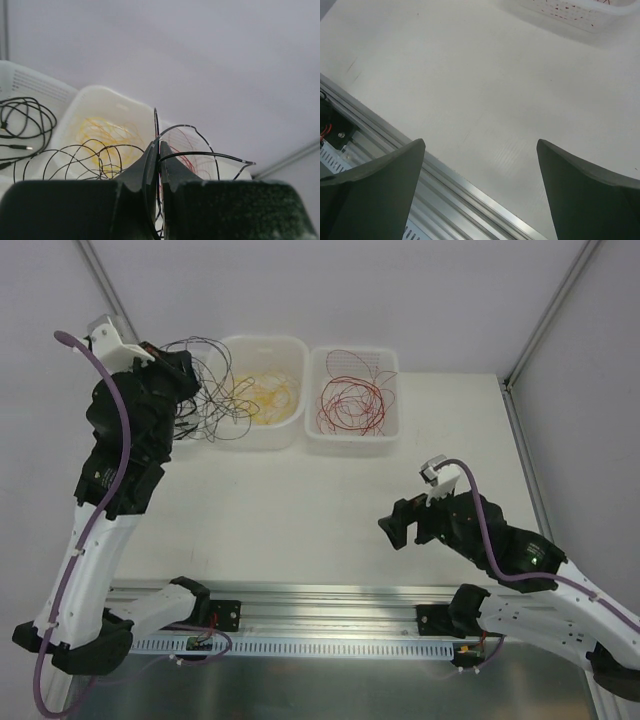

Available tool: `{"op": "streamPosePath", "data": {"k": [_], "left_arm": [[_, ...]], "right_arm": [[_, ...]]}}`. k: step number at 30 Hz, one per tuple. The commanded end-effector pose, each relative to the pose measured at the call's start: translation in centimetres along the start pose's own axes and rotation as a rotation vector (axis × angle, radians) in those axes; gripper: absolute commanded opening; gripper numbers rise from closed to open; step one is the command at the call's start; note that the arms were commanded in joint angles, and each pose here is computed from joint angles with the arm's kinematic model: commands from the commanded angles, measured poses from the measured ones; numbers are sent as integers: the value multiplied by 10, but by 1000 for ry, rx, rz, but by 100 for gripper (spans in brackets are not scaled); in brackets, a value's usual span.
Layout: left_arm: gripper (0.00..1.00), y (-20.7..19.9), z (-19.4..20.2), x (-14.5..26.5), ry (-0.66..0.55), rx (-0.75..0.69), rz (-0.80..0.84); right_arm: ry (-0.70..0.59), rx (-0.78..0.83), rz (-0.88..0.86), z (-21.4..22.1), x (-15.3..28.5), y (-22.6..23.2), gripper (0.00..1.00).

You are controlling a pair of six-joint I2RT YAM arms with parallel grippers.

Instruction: Untangle the cables

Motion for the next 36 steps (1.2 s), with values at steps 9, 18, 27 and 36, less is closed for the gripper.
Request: {"op": "streamPosePath", "data": {"k": [9, 18, 27, 36], "left_arm": [[1, 92, -69, -80, -174, -121, -390], [5, 149, -65, -149, -176, -163, -525], [9, 215, 62, -222, 92, -266, -628], [7, 310, 195, -237, 402, -354, -790]], "right_arm": [[44, 78, 57, 14, -9, -13, 100], [96, 151, 105, 25, -14, -25, 100], [119, 183, 134, 25, -18, -27, 100], [154, 197, 186, 30, -17, -36, 100]]}}
Point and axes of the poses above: each gripper's point midway between its finger pads, its own x axis back along the fingers, its own y axis along the line the jaws close on, z = x × y, the point moved 2 cm from there along x, back along the fingers, and after that the axes turned 14 degrees about -x, right-handed, at the moved point
